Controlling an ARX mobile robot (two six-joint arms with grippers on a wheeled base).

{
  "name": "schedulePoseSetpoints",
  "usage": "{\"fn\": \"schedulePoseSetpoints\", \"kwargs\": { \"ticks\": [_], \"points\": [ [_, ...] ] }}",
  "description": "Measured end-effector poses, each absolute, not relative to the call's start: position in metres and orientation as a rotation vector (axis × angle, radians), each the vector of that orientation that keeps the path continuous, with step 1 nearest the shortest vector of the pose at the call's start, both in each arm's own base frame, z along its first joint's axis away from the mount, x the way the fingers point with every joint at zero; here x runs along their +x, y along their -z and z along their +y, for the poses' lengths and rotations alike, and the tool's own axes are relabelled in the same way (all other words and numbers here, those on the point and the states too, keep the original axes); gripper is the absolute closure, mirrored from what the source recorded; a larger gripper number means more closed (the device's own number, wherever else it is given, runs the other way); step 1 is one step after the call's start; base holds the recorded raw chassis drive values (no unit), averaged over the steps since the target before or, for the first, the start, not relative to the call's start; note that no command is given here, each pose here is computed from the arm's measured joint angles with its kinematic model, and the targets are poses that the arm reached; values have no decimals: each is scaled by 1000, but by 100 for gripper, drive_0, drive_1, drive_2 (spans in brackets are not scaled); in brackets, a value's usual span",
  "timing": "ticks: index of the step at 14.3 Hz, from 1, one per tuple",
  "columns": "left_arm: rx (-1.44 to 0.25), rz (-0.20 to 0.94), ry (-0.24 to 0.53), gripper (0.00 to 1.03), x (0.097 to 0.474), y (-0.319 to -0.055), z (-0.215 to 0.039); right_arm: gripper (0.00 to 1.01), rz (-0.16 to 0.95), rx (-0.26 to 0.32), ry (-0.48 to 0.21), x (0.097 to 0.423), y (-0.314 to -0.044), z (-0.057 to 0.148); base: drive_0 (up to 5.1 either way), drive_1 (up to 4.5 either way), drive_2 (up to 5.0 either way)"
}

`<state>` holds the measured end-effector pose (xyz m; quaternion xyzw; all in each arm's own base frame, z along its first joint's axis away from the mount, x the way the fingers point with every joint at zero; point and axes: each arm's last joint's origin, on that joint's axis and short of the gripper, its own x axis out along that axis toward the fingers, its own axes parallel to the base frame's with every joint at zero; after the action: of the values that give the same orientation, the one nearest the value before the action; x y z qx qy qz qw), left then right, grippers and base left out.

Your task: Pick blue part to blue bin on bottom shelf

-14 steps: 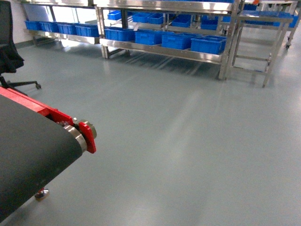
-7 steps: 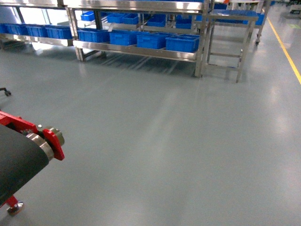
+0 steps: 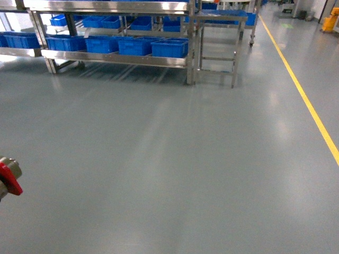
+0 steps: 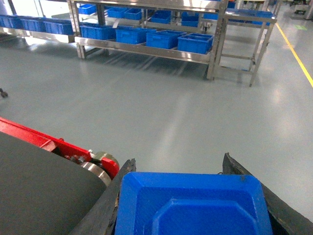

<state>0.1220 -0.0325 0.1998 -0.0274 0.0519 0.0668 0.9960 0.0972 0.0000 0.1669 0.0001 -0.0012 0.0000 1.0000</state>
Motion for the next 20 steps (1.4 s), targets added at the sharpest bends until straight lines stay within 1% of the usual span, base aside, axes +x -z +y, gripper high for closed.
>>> {"fn": "schedulePoseSetpoints", "kwargs": {
  "ticks": [9, 12, 20],
  "points": [
    [-55, 104, -133, 59, 122, -200, -33, 3, -2, 0, 0, 97, -167, 0, -146, -146, -146],
    [-55, 104, -132, 59, 122, -200, -33, 3, -2, 0, 0, 97, -167, 0, 0, 0, 0],
    [-54, 106, -132, 59, 122, -200, -33, 3, -2, 0, 0, 97, -167, 0, -1, 419, -421]
  ]
}}
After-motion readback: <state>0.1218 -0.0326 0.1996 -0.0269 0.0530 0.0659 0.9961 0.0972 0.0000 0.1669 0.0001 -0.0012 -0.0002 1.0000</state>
